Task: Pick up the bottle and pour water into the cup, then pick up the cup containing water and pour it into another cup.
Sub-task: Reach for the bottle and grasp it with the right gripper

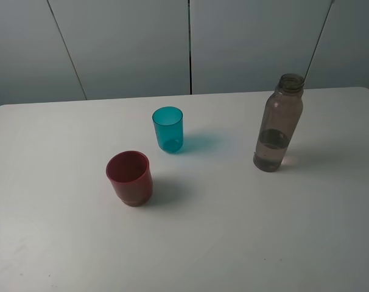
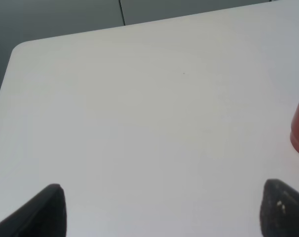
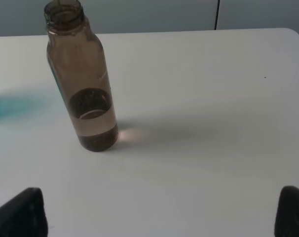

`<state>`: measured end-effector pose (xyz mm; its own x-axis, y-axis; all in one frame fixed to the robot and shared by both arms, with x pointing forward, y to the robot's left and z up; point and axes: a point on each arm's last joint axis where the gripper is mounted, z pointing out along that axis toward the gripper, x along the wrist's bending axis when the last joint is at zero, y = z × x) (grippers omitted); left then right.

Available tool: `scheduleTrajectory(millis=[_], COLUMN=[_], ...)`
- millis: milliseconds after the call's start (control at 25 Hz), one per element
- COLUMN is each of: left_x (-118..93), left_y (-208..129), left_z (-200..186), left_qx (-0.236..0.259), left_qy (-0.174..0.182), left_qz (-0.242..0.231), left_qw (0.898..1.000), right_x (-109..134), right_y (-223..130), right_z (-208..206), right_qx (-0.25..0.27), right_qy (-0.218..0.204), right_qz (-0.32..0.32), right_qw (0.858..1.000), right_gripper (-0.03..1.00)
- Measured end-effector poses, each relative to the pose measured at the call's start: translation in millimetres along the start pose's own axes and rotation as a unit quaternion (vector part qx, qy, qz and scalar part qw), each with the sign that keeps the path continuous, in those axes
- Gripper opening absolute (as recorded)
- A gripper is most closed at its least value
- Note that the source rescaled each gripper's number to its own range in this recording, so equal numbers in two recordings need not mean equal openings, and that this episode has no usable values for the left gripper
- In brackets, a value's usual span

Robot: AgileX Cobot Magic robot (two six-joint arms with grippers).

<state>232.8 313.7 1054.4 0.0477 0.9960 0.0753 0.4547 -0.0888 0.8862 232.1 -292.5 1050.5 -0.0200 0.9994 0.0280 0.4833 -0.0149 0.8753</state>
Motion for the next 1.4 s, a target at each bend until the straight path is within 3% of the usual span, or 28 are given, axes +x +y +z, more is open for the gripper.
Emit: scheduleTrajectory(millis=[1400], left_x=[0.0], left_y=[0.0], left_z=[0.0], left_qx=[0.000], left_qy=[0.000], left_qz=[0.000], left_qw=[1.000], right_x=[0.0], right_y=[0.0], right_z=[0.0], right_qx=[0.000], right_qy=[0.000], right_qz=[0.000], right_qw=[1.000], right_gripper=[1.00])
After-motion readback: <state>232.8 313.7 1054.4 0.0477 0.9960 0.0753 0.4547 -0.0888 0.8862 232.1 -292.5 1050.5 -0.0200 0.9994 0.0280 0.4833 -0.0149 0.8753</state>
